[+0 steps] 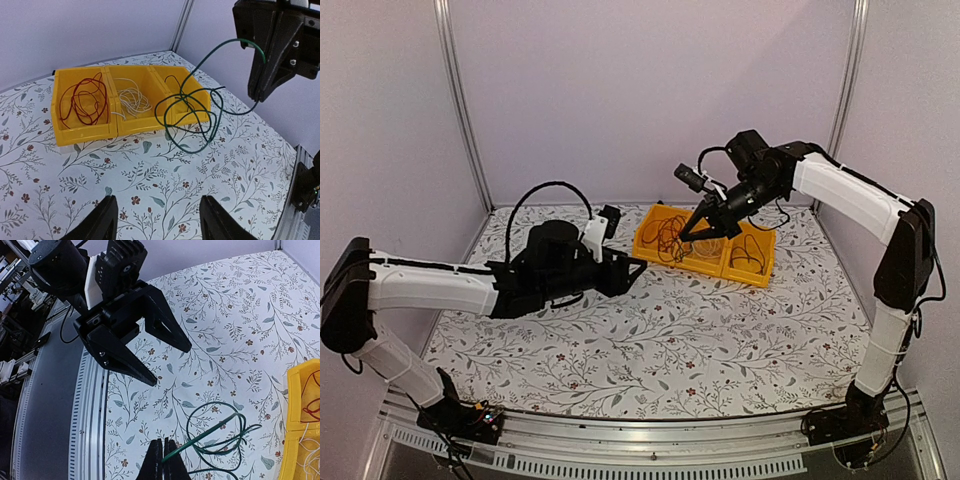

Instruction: Untangle the cables

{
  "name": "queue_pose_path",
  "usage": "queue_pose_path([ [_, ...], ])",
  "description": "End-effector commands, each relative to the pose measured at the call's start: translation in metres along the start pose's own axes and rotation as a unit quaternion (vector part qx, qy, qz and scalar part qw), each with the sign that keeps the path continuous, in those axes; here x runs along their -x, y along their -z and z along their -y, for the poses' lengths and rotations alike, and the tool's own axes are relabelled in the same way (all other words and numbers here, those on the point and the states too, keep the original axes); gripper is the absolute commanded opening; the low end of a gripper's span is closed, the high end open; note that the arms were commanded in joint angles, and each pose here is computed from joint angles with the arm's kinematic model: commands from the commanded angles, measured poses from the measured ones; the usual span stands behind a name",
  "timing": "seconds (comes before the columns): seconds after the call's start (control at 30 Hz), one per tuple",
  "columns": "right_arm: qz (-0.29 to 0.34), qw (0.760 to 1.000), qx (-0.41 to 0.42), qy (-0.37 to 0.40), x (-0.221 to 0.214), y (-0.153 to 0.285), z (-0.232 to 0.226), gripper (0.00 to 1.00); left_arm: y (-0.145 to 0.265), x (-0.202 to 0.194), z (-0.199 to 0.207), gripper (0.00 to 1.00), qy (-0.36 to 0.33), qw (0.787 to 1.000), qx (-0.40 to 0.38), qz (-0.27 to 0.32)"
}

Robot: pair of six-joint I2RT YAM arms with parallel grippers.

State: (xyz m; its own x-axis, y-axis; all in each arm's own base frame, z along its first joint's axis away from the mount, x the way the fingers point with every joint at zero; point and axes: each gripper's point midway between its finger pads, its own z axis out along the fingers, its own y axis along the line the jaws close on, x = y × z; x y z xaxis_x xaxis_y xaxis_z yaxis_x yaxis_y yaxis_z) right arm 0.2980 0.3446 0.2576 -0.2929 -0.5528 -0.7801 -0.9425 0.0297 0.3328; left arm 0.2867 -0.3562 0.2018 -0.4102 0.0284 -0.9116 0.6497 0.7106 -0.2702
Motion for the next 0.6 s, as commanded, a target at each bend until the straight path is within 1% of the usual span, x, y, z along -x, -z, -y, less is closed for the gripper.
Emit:
queue_pose_path([
  [0.0,0.000,1.000,0.005,0.022,0.008,0.000,-0.007,0.00,-0.018,0.010,0.014,0.59,0.004,1.000,-0.027,0.007],
  [0.17,-0.006,1.000,0.007,0.030,0.007,-0.004,-0.011,0.00,-0.037,0.007,0.025,0.59,0.028,0.997,-0.067,-0.010],
  [0.27,-0.007,0.999,0.005,0.034,0.007,-0.005,-0.010,0.00,-0.044,0.013,0.028,0.59,0.042,0.995,-0.087,-0.006],
  [0.4,-0.009,0.999,0.005,0.038,0.007,-0.006,-0.009,0.00,-0.051,0.024,0.018,0.59,0.068,0.993,-0.096,0.009],
  [0.57,-0.009,0.999,0.005,0.043,0.008,-0.007,-0.010,0.00,-0.071,0.027,0.003,0.56,0.103,0.990,-0.100,0.001],
])
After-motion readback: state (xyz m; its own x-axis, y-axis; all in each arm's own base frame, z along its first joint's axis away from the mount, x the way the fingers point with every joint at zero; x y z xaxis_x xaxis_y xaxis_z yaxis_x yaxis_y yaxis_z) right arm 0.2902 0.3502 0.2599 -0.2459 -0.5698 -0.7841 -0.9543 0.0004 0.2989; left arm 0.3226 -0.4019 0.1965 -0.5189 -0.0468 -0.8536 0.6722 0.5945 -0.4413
